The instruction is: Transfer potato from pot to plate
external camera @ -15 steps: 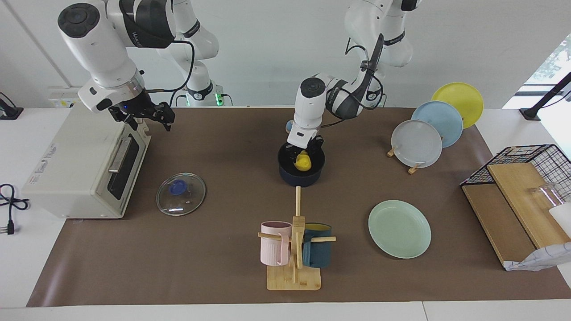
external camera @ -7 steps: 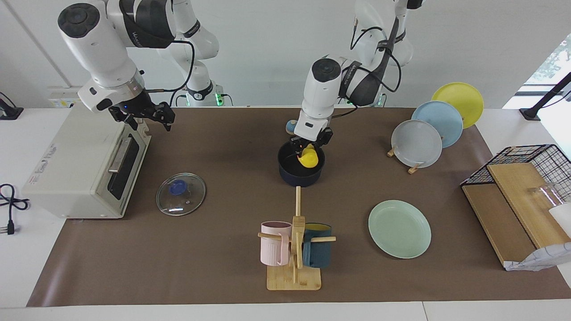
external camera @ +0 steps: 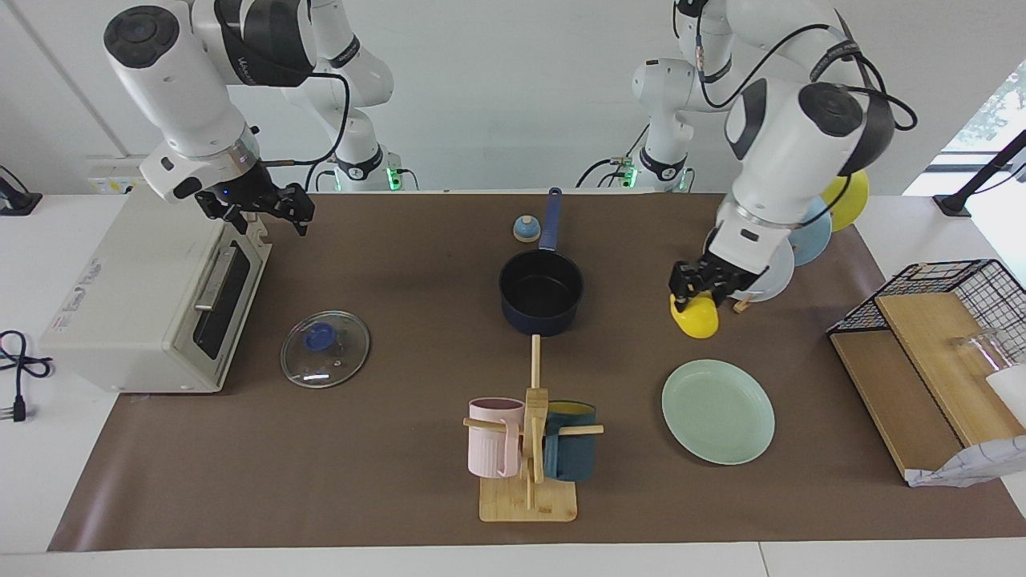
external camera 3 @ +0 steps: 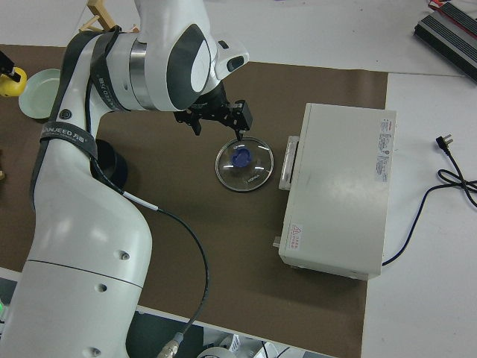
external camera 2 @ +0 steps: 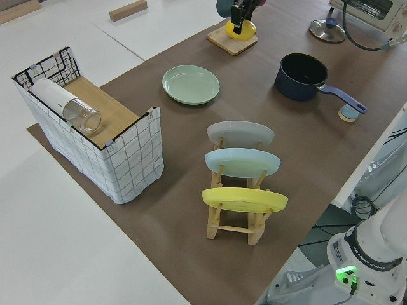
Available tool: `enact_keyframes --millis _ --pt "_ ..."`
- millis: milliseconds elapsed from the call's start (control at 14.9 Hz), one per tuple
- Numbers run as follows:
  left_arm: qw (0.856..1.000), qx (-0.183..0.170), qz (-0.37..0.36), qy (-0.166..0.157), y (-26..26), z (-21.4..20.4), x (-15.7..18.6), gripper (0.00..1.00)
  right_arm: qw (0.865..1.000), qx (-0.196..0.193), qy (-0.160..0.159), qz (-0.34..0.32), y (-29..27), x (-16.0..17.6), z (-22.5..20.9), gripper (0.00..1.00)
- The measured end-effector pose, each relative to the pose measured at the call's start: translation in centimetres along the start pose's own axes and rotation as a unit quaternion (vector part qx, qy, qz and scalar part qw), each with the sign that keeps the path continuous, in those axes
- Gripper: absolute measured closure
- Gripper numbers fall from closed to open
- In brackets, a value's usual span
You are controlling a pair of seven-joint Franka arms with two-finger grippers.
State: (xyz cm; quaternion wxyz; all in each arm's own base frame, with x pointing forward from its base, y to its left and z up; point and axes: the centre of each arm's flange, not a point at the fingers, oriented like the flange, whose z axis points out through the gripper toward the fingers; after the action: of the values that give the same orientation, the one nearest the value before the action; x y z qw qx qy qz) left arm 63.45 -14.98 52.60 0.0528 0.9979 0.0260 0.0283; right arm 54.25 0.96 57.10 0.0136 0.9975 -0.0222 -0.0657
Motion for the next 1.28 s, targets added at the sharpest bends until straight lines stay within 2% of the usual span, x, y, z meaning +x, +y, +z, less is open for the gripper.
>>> enact_keyframes --millis 202,538,1010,1144,1279 --pt "0.999 0.0 0.039 0.013 -3.6 4.9 3.3 0.39 1.0 0.0 0.0 0.0 0.0 0.0 0.0 0.0" --pt "0.998 0.001 0.069 0.012 -3.9 14.1 5.6 0.39 1.0 0.0 0.0 0.0 0.0 0.0 0.0 0.0" --pt "0.997 0.006 0.073 -0.009 -5.0 18.9 4.6 0.39 1.0 0.0 0.0 0.0 0.0 0.0 0.0 0.0" --pt "0.997 0.009 0.078 -0.004 -5.0 18.3 4.7 0.23 1.0 0.0 0.0 0.0 0.0 0.0 0.0 0.0" --pt "0.997 0.009 0.081 0.011 -4.7 15.7 5.1 0.01 1.0 0.0 0.0 0.0 0.0 0.0 0.0 0.0"
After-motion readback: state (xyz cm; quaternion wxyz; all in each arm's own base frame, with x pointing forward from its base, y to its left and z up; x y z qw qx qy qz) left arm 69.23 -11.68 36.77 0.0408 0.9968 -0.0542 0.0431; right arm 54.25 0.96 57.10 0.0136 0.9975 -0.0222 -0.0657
